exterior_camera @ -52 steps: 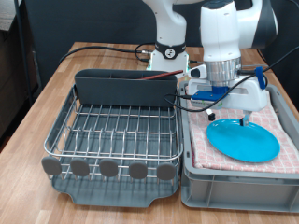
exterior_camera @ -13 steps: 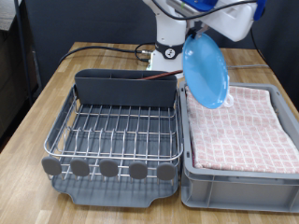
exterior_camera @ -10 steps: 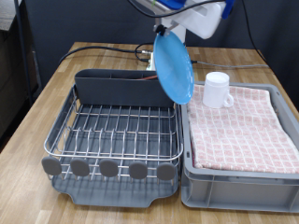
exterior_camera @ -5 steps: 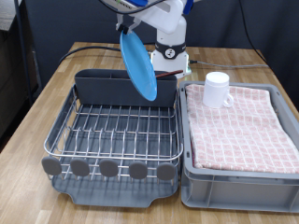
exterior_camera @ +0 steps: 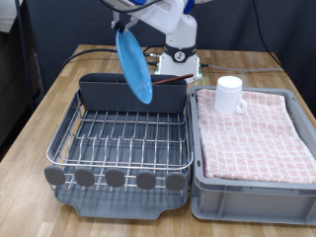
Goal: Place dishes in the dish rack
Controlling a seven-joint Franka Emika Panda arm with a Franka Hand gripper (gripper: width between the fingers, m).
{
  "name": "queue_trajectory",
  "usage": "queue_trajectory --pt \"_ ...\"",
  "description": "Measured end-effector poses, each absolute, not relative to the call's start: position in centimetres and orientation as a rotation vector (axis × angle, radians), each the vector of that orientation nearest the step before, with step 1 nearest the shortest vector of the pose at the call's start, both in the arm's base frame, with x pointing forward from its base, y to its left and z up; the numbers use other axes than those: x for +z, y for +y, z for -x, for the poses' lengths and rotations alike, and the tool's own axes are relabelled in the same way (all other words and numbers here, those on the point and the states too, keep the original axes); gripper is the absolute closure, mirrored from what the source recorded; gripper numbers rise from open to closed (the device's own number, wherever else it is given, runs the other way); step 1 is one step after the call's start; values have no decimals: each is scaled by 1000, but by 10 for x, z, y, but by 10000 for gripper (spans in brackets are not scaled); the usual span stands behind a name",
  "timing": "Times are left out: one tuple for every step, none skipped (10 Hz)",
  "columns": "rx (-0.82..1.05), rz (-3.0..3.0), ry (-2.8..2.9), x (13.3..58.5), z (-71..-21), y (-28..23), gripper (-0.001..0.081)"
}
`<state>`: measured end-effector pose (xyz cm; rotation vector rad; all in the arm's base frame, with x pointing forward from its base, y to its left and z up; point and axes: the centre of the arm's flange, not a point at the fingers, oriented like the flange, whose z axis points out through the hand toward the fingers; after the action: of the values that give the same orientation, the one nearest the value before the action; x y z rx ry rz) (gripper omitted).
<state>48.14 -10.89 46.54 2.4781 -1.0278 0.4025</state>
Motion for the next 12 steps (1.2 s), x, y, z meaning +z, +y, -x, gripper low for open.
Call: queue_trajectory --pt "406 -2492 -971 470 -482 -120 789" --pt "417 -2506 -923 473 -483 -132 789" --pt "434 -2516 -880 475 -483 -143 789" --pt "456 -2523 -838 476 -483 -153 789" --pt "479 -2522 -800 475 -484 -161 789" --pt "489 -2515 -774 471 -486 -168 789" --pt "487 -2505 -747 465 -488 -172 789" --pt "475 -2490 -718 458 -491 -174 789" --pt "455 -2476 -694 450 -495 -173 789" --pt "439 -2468 -672 441 -500 -171 789" --pt "438 -2467 -647 432 -506 -168 789" --pt "446 -2464 -619 423 -511 -164 789"
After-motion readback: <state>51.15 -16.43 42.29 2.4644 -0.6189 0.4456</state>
